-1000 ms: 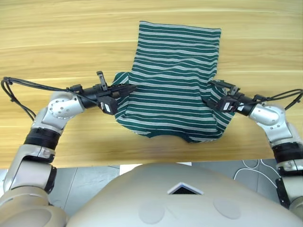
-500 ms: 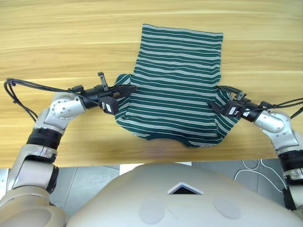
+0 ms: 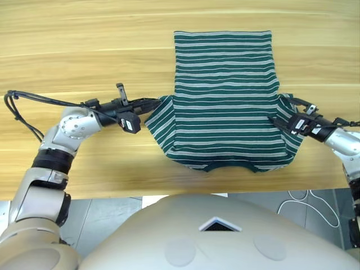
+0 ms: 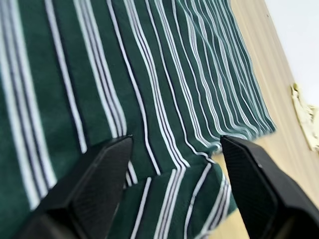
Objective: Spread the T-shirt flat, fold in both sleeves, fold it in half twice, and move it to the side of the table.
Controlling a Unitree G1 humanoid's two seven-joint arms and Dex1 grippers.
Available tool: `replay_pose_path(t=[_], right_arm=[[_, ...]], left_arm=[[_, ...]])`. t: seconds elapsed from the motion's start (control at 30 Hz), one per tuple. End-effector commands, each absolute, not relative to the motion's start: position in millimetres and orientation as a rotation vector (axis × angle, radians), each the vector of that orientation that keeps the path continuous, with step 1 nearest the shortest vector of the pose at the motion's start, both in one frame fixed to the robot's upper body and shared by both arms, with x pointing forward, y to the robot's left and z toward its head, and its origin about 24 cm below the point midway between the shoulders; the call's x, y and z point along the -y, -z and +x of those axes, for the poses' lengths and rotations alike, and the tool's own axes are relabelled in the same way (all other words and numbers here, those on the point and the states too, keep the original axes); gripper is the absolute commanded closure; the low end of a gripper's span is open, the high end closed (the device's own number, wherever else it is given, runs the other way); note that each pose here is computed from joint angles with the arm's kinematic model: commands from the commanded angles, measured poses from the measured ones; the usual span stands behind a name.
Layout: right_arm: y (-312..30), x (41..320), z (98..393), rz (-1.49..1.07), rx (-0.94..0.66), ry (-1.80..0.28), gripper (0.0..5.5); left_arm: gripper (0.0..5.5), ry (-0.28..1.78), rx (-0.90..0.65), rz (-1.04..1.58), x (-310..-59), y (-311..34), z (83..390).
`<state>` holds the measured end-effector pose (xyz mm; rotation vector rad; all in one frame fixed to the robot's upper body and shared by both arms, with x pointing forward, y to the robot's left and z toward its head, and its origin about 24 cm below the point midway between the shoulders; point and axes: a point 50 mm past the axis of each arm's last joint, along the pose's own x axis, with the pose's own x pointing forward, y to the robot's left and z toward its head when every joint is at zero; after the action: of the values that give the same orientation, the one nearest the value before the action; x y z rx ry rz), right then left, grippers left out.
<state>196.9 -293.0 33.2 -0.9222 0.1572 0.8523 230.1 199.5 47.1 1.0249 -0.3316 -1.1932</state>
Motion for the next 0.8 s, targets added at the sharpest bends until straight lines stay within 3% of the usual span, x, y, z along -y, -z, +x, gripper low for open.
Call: replay_pose_path(t=[0.03,0.27,0.53,0.8], right_arm=[[-64.0,291.8,214.2,-0.848,0.036,-0.705,2.24],[-74.9,284.3,223.6,-0.779,0.135,-0.618,2.24],[-75.8,273.0,225.4,-0.766,0.167,-0.631,2.24],[-69.5,269.9,220.8,-0.749,0.16,-0.627,2.24]], left_arm=[[5.45,1.221,0.303,1.113,-206.8,-59.2,231.4],[4.5,1.189,0.395,1.161,-212.1,-95.7,223.8],[3.21,1.34,0.082,1.443,-238.0,-61.9,199.6],[3.18,1.437,0.099,1.491,-230.7,-53.4,191.9]])
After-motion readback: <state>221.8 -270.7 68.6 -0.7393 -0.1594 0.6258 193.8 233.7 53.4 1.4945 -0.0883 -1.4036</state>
